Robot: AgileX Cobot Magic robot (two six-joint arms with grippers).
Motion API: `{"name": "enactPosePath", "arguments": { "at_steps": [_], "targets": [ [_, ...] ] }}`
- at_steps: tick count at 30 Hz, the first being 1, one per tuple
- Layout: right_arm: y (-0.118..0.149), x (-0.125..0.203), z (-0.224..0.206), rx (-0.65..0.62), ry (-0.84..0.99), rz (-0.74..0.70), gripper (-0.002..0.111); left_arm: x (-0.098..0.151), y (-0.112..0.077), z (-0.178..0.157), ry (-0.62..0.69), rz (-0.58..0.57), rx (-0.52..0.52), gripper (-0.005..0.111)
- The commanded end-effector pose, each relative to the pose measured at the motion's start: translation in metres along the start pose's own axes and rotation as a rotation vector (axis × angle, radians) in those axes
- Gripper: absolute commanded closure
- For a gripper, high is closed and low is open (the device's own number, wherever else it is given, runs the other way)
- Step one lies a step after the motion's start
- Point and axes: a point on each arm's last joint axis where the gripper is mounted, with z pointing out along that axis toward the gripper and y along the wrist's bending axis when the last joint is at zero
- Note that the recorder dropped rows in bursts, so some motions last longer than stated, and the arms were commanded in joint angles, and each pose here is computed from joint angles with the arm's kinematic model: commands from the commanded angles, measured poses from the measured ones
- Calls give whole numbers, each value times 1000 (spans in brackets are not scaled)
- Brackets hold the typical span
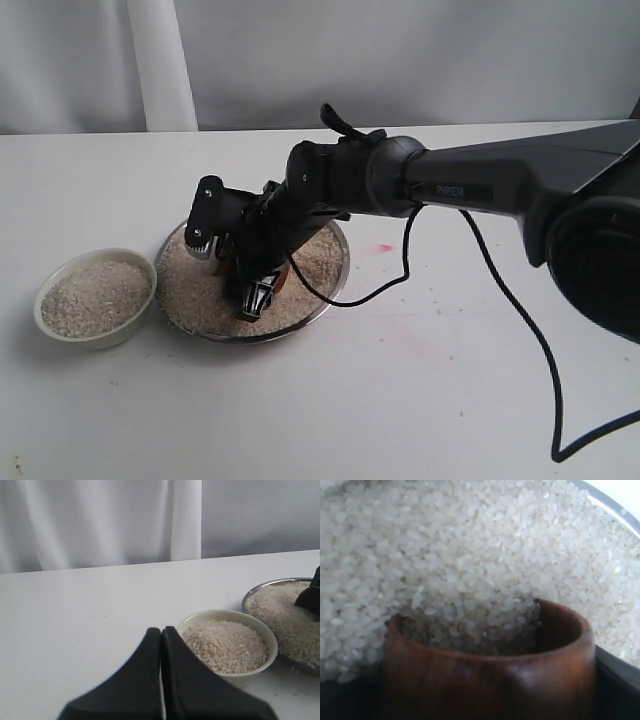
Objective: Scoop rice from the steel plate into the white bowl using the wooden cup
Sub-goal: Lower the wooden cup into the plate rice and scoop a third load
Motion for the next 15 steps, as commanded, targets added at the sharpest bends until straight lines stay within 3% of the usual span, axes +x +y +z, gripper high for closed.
{"name": "enactPosePath", "arguments": {
  "at_steps": [1,6,15],
  "targets": [
    [1,-2,2,4,-24,21,108,0,0,0,-9,-12,6,107],
    [-16,13,-4,12,-69,110,108,0,0,0,-9,-12,6,107],
    [-13,14,-6,-10,-232,122,108,0,0,0,-9,-12,6,107]
  ]
}}
